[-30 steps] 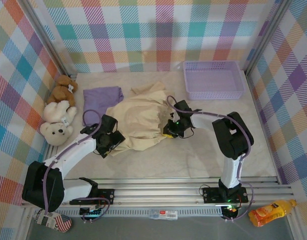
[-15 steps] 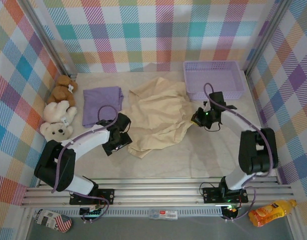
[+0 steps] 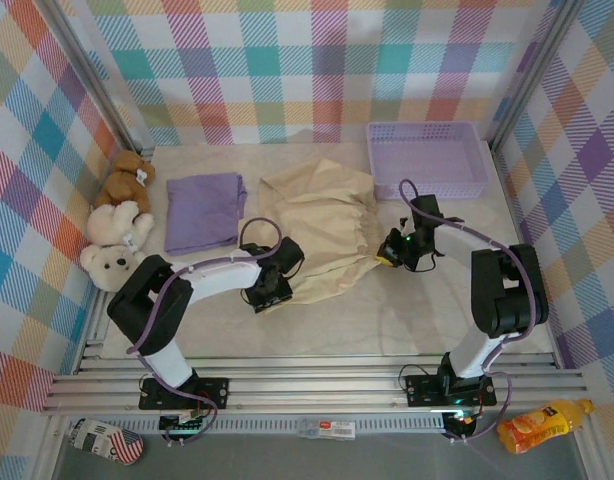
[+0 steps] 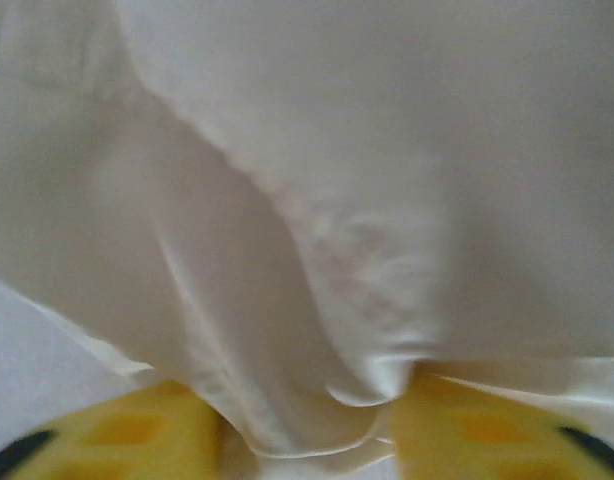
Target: Fold and stack the mixed laundry pile
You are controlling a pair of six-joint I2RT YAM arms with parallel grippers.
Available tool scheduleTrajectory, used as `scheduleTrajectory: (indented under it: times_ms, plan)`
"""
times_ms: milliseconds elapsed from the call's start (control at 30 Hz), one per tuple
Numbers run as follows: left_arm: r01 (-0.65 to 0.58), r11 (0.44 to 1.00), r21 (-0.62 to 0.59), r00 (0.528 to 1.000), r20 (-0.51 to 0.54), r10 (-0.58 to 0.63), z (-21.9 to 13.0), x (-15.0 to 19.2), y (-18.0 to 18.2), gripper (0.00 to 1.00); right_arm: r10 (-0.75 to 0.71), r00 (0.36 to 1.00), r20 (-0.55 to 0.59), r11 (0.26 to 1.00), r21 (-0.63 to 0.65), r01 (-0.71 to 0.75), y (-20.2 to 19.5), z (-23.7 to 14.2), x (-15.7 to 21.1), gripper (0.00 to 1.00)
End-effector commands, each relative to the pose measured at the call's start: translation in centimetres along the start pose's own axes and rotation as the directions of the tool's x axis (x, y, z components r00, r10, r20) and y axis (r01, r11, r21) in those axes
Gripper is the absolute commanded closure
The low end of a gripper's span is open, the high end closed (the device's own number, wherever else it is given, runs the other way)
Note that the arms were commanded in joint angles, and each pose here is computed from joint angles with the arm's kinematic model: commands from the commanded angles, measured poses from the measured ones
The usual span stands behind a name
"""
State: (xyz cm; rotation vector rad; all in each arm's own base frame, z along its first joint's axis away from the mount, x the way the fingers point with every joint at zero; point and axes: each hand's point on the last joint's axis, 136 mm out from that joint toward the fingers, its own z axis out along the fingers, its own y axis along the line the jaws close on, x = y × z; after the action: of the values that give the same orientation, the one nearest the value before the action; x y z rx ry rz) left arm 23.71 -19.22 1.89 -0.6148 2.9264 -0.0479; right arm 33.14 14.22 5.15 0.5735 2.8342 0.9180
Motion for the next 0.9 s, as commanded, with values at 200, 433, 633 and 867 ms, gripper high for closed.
scheduleTrajectory:
  times_ms: [200,433,633,867]
  plan:
    - [-0.16,0.97,-0.185,0.927,0.311,0.212,-8.9,-8.9,-0.2,1.0,-0.142,0.98,0.139,0.965,-0.202,0.168,9.9,-8.7,-3.4,1.0]
    - [-0.16,0.986,-0.041,0.762,0.63,0.15,-27.0,-20.6,-0.7,0.97,-0.222,0.882,0.417,0.832,-0.39,0.394,22.1,-24.6,-7.2,1.0]
    - [-0.233,0.97,0.076,0.512,0.857,0.055,-42.8,-23.5,-0.2,0.75,-0.226,0.769,0.598,0.694,-0.455,0.558,27.8,-36.1,-6.1,1.0]
    - [-0.292,0.942,0.165,0.491,0.871,-0.001,-43.4,-22.2,-0.4,0.65,-0.223,0.802,0.554,0.752,-0.426,0.503,24.6,-33.4,-5.4,1.0]
